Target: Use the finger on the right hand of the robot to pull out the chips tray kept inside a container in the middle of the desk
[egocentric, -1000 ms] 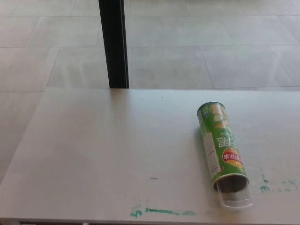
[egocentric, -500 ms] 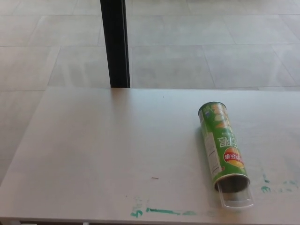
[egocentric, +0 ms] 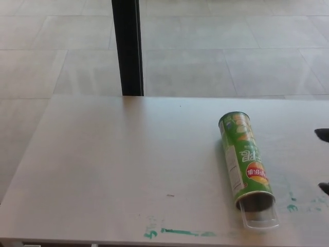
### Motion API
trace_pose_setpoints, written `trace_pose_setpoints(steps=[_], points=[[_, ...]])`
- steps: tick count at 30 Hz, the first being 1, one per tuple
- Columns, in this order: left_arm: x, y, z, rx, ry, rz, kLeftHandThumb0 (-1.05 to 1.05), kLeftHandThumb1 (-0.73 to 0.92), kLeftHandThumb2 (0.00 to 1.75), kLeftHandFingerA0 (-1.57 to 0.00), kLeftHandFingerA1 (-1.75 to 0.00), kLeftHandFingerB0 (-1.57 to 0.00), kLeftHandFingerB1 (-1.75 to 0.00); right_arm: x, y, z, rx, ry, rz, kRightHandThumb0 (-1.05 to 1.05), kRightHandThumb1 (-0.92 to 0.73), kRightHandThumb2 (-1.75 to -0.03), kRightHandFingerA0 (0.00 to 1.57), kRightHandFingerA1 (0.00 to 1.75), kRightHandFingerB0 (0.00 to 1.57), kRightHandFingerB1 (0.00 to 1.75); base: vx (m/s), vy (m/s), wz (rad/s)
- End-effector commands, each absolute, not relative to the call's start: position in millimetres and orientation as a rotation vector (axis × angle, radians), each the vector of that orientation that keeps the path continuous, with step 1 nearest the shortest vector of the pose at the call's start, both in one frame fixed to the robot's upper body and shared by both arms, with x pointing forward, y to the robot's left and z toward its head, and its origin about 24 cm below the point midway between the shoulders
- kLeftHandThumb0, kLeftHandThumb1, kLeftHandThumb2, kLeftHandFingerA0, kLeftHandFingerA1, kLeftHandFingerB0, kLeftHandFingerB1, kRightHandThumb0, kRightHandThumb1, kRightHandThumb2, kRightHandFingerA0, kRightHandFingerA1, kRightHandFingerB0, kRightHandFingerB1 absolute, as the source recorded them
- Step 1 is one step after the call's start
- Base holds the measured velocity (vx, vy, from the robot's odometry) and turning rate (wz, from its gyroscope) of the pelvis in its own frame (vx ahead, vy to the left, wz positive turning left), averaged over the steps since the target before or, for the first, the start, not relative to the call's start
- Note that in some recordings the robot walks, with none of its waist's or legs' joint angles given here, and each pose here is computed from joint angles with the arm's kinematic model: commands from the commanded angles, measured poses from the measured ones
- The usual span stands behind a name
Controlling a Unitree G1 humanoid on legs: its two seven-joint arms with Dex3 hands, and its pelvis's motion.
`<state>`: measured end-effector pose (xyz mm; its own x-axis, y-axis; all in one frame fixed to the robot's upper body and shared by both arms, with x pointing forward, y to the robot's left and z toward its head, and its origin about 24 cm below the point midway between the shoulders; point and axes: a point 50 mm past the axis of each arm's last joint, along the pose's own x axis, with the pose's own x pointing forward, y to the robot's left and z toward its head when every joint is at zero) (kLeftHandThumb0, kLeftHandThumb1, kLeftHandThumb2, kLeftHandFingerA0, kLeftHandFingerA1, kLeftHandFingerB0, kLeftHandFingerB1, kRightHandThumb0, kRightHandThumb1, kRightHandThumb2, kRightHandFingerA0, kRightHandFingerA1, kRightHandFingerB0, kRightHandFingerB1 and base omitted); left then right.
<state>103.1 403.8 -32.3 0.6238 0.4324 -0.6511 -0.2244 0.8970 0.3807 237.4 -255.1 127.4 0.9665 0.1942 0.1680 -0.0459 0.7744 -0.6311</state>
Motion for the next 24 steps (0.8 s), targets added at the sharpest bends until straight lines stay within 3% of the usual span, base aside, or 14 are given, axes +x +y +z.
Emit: trace_pose_setpoints(steps=[1, 8, 11, 14, 24], points=[[103.4, 409.8, -25.3, 0.282, 0.799, 0.376, -0.25, 0.64, 0.63, -0.59, -0.72, -0.51, -0.60, 239.5, -239.2, 121.4, -0.905, -0.222, 0.250, -0.35, -0.54, -0.56, 0.98, 0.88, 0.45, 0.34, 0.00, 0.000, 0.00], [102.1, 410.7, -24.5, 0.292, 0.805, 0.375, -0.25, 0.66, 0.61, -0.58, -0.70, -0.50, -0.58, 244.8, -225.0, 111.1, -0.954, -0.194, 0.364, -0.30, -0.54, -0.56, 0.89, 1.10, 0.46, 0.35, 0.00, 0.000, 0.00], [102.3, 411.7, -23.8, 0.286, 0.800, 0.382, -0.24, 0.64, 0.62, -0.59, -0.72, -0.49, -0.60, 246.9, -221.2, 110.9, -1.029, -0.205, 0.398, -0.32, -0.56, -0.57, 0.91, 0.92, 0.46, 0.34, 0.00, 0.000, 0.00], [102.8, 411.9, -22.4, 0.292, 0.801, 0.380, -0.25, 0.65, 0.62, -0.59, -0.71, -0.50, -0.60, 247.9, -217.1, 111.1, -1.140, -0.226, 0.436, -0.34, -0.56, -0.57, 0.91, 0.95, 0.45, 0.34, 0.00, 0.000, 0.00], [101.8, 412.6, -22.1, 0.312, 0.804, 0.374, -0.27, 0.66, 0.62, -0.58, -0.70, -0.52, -0.60, 250.9, -214.3, 102.3, -1.382, -0.201, 0.550, -0.39, -0.58, -0.58, 0.82, 1.22, 0.40, 0.35, 0.00, 0.000, 0.00]])
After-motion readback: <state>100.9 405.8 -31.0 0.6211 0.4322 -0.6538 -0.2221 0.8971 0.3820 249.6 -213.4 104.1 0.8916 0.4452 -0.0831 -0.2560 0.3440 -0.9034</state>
